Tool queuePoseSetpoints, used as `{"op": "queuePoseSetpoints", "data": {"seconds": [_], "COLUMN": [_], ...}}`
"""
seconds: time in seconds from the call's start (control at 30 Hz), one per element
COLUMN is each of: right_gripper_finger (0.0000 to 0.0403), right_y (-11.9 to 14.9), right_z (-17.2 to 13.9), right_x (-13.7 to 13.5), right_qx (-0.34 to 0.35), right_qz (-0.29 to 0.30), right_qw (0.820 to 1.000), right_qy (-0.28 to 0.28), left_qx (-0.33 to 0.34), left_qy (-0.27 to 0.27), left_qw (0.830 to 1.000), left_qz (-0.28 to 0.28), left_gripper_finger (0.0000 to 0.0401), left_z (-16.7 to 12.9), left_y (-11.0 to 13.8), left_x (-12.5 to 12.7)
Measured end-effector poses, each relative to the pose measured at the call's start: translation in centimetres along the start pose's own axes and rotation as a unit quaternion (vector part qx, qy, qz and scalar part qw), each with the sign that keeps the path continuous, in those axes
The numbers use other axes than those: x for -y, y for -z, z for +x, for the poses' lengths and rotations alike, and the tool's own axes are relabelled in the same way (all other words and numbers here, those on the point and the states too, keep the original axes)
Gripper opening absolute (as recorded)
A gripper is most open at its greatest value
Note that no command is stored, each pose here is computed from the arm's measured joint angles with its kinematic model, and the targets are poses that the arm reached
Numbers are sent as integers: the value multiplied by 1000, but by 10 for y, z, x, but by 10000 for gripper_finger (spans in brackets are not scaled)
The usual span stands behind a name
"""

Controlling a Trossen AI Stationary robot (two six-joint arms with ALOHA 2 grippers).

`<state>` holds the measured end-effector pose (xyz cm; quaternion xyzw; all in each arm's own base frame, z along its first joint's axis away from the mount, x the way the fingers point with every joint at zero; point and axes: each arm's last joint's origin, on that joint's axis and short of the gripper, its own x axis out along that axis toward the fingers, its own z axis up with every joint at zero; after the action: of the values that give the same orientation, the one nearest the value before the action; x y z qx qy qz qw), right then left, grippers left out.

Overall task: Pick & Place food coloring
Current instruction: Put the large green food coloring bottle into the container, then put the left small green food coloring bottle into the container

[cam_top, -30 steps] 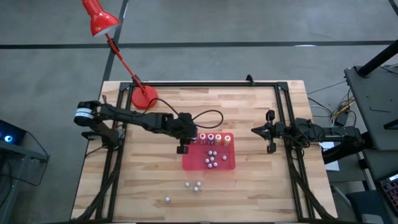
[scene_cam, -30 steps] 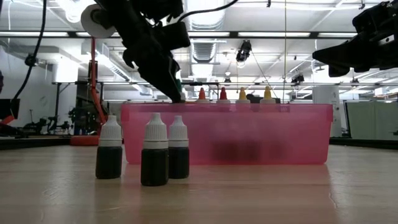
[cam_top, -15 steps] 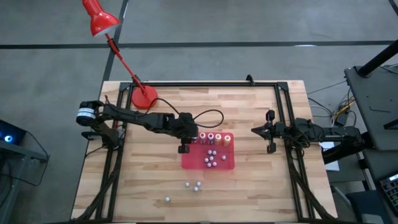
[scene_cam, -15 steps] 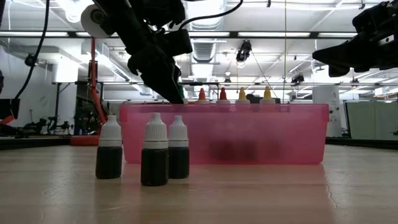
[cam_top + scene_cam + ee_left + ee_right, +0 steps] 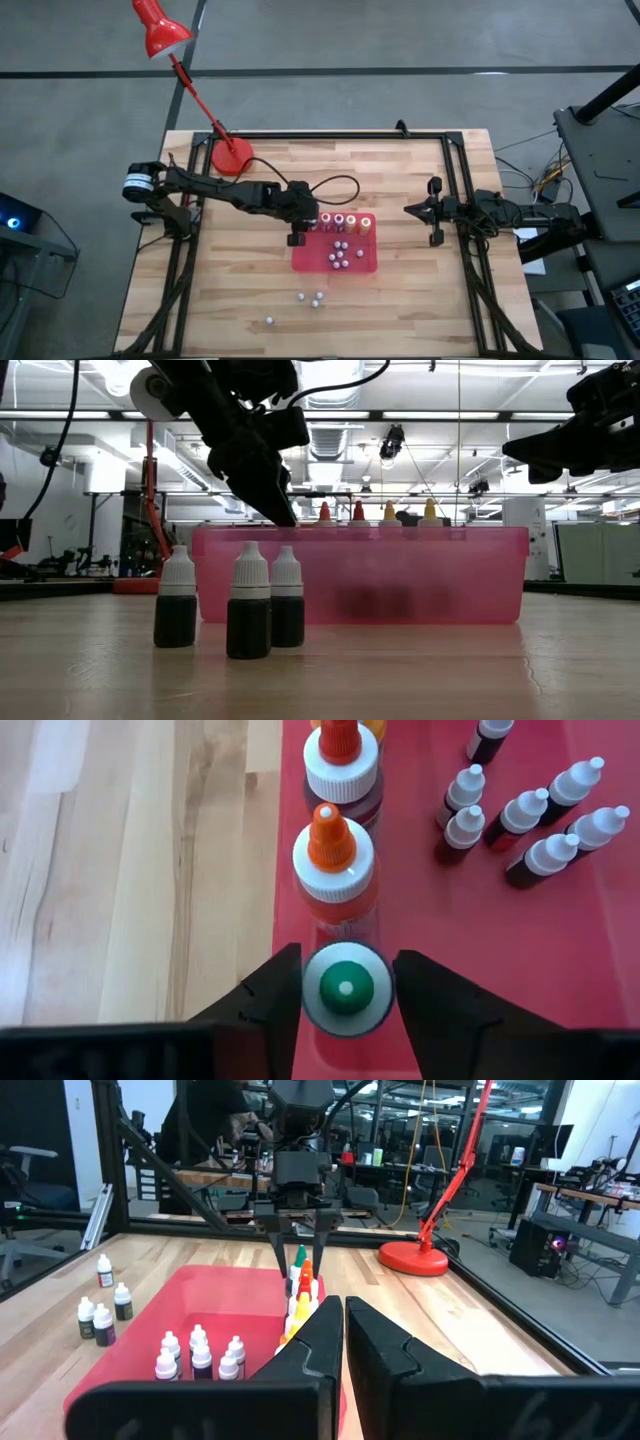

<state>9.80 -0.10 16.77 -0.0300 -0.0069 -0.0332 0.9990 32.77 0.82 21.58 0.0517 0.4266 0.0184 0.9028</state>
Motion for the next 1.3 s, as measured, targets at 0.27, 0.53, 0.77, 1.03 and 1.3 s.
{"op": "queuePoseSetpoints", "data": {"seconds": [0.27,0.53,0.77,1.03,1.3], "right_gripper_finger": [9,9,9,9,9], "right_y": [0,0,0,0,0], "right_z": [0,0,0,0,0], "right_x": [0,0,0,0,0], "right_qx": [0,0,0,0,0], "right_qz": [0,0,0,0,0], "right_qw": [1000,1000,1000,1000,1000], "right_qy": [0,0,0,0,0], "left_qx": [-1,14,4,24,45], "left_qy": [0,0,1,9,40], "left_qw": [1000,1000,1000,1000,998], "left_qz": [-4,-18,-16,-11,13], "left_gripper_finger": [144,145,145,145,145], "left_z": [-2,-12,-21,-44,-75], "left_y": [0,-9,-10,-14,-14], "left_x": [0,-1,1,9,34]}}
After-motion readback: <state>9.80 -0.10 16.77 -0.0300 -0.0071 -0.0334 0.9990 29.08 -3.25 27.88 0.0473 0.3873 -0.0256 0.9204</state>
